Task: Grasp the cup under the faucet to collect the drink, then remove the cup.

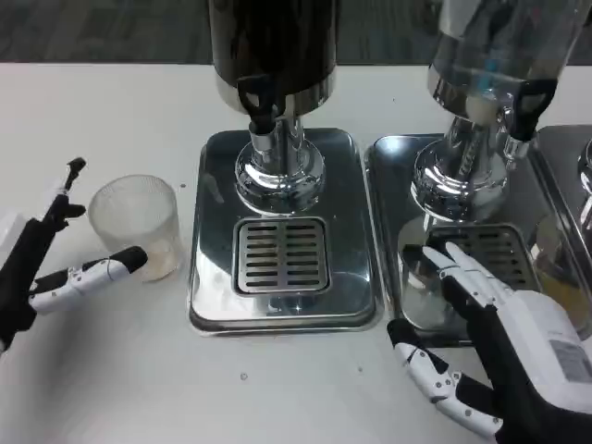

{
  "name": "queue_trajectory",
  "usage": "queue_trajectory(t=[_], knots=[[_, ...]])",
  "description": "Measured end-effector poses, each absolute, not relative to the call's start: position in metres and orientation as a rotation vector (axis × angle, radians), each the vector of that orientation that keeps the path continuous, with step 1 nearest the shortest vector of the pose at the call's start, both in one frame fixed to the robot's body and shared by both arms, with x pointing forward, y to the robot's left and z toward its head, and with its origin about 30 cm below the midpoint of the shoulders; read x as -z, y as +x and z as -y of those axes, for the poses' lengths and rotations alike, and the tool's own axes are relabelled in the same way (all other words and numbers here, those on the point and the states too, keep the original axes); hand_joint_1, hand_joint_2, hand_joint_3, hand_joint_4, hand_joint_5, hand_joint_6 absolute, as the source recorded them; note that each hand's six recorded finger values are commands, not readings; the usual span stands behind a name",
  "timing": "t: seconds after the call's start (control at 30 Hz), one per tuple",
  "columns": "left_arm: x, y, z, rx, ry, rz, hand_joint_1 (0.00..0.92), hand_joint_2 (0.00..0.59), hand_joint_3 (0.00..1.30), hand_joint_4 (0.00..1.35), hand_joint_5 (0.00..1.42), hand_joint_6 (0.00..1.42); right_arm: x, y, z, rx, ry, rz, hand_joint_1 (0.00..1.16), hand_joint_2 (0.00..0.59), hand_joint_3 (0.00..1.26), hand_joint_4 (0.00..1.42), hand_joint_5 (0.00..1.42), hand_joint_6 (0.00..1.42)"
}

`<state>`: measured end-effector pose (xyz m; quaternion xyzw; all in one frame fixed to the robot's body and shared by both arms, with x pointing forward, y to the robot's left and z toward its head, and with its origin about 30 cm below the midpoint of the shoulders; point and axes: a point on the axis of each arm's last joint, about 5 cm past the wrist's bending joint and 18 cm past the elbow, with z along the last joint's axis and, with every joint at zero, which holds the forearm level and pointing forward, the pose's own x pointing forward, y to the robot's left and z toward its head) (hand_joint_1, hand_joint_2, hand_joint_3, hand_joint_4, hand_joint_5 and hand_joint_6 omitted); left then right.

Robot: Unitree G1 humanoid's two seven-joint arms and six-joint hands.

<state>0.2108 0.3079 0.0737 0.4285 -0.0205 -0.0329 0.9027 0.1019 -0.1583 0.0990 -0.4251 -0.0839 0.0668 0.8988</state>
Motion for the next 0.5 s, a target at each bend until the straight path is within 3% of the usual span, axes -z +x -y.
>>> queue_trajectory(t=[0.5], knots=[[-0.076,0.226,-0.302,0.138,0.891,-0.022,0.181,0.01,0.0,0.0,0.18,0.22,-0.098,0.099,0.158,-0.138,-0.874,0.159,0.25,0.399,0.18,0.08,0.11,0.15]])
